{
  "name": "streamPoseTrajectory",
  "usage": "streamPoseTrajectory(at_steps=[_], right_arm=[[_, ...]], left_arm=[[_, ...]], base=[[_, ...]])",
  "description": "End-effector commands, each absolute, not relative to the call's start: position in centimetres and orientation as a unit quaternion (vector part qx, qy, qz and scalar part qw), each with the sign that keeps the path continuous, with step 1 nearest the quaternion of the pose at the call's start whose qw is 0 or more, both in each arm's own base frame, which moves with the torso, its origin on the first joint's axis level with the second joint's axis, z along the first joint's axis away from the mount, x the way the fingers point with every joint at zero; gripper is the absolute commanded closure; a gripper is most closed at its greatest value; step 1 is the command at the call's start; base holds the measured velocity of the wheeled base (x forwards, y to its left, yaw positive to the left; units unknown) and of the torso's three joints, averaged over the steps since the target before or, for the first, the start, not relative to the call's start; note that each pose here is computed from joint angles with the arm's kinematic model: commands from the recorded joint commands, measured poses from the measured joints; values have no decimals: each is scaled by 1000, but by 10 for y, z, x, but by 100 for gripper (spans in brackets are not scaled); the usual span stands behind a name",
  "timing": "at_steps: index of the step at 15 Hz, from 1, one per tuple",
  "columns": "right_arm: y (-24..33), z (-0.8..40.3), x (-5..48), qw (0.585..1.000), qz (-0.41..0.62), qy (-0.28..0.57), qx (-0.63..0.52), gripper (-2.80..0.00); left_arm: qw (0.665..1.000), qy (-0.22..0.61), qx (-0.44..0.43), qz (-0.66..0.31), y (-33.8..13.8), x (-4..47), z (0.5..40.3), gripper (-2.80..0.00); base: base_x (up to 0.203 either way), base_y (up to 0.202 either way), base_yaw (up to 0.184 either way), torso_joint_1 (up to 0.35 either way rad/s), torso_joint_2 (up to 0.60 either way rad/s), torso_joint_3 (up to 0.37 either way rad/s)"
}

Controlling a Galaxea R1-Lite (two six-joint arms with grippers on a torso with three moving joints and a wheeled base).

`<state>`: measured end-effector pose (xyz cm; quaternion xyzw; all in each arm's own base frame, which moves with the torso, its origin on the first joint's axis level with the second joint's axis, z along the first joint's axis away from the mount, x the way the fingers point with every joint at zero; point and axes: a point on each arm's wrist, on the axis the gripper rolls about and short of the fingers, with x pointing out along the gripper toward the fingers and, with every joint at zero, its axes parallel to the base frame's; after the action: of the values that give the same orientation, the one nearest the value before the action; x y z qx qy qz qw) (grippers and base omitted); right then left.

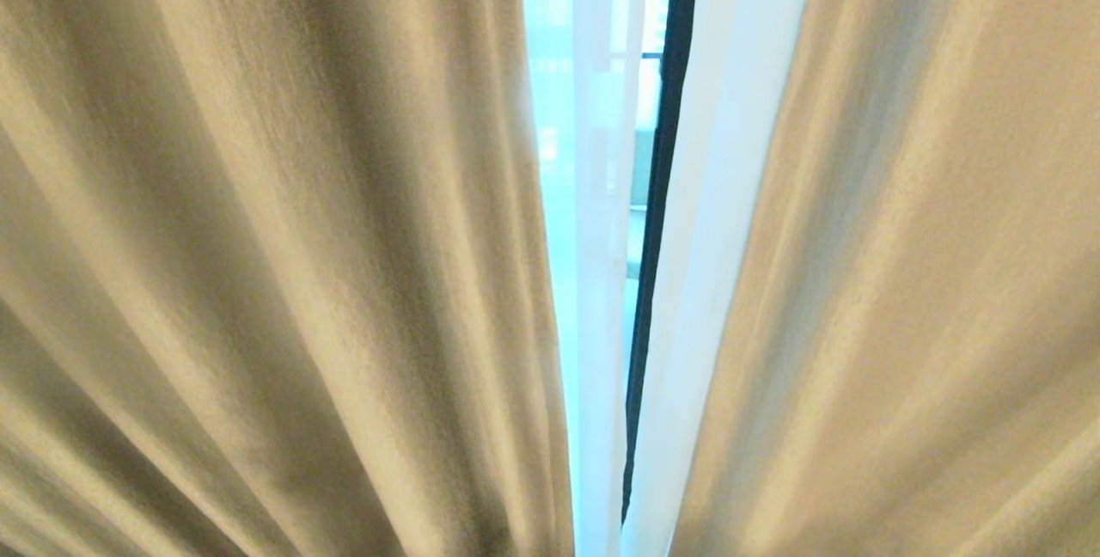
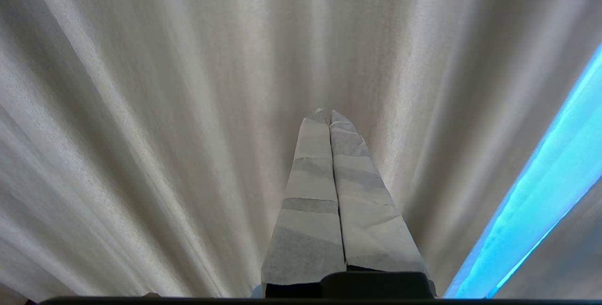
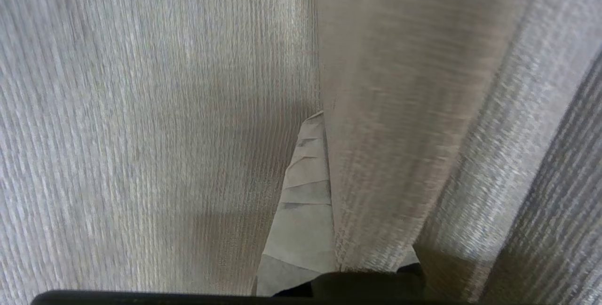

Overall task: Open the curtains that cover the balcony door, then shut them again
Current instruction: Pull the outer curtains open on both sides

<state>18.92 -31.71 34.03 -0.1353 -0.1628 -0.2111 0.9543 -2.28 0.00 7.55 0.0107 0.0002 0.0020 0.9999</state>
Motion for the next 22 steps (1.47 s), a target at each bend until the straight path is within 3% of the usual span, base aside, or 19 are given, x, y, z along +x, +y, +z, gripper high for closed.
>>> streamPoseTrajectory(at_steps=[1, 10, 20, 21, 22], right_arm=[[-306, 350, 184, 952, -205, -172, -148, 0], [-260, 356, 182, 965, -148, -171, -135, 0], [-251, 355, 188, 969, -122, -168, -133, 0], [-250, 353, 188, 969, -122, -167, -132, -280], [-250, 352, 187, 969, -121, -169, -134, -280]], left_arm=[[1000, 0, 11, 2, 0, -23, 75, 0], [1000, 0, 11, 2, 0, -23, 75, 0], [1000, 0, 11, 2, 0, -23, 75, 0], [1000, 0, 11, 2, 0, -23, 75, 0], [1000, 0, 11, 2, 0, -23, 75, 0]], base=[[0, 0, 0, 0, 0, 0], [0, 0, 0, 0, 0, 0], [0, 0, 0, 0, 0, 0], [0, 0, 0, 0, 0, 0], [0, 0, 0, 0, 0, 0]])
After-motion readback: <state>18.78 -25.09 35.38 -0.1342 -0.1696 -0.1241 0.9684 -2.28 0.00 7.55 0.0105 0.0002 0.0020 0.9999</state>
